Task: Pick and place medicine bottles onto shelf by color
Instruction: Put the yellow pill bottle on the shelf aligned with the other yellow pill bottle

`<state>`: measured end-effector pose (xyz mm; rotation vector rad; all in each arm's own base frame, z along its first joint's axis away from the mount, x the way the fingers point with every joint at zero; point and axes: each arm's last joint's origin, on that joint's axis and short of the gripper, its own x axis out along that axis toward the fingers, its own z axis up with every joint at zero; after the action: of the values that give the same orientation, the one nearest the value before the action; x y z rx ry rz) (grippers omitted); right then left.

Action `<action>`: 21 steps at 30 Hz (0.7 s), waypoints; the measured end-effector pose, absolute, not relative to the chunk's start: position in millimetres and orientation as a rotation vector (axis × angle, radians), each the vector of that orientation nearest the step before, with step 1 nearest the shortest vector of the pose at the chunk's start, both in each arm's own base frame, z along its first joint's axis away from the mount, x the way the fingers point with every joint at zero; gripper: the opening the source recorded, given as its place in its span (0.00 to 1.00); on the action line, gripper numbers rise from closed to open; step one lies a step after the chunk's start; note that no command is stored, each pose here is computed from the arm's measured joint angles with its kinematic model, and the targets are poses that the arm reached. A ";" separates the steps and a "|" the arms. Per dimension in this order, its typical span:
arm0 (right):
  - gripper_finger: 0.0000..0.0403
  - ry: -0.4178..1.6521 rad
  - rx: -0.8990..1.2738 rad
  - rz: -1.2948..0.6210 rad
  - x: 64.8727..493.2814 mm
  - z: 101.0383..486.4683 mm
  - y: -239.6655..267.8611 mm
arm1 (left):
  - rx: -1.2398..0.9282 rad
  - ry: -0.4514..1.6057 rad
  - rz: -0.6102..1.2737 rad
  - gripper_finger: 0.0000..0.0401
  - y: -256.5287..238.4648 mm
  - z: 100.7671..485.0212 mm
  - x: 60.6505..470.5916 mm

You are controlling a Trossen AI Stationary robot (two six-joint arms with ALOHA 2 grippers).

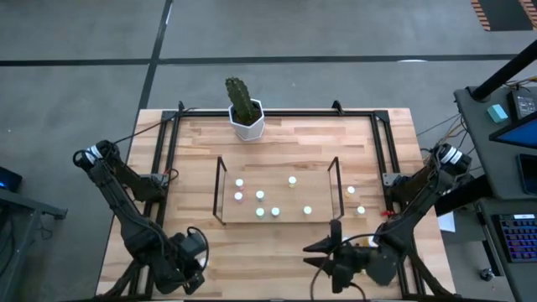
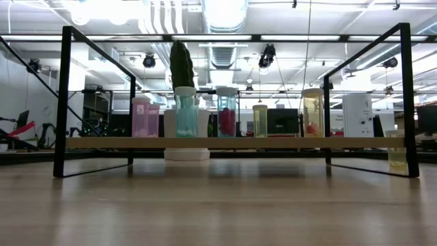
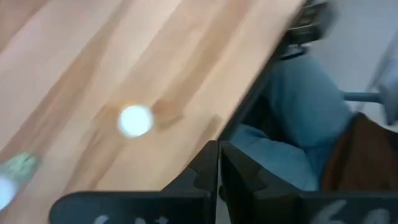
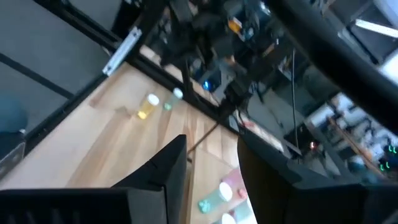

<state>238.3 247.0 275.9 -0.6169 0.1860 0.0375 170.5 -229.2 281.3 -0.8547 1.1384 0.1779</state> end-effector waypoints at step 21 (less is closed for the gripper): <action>0.32 0.066 -0.486 0.089 209.8 281.8 220.6 | -0.612 1.415 0.533 0.00 -272.6 261.8 203.0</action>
<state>209.8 220.6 281.8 -0.4863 0.0662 0.0890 203.0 -272.6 261.8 -0.6115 1.4151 0.5334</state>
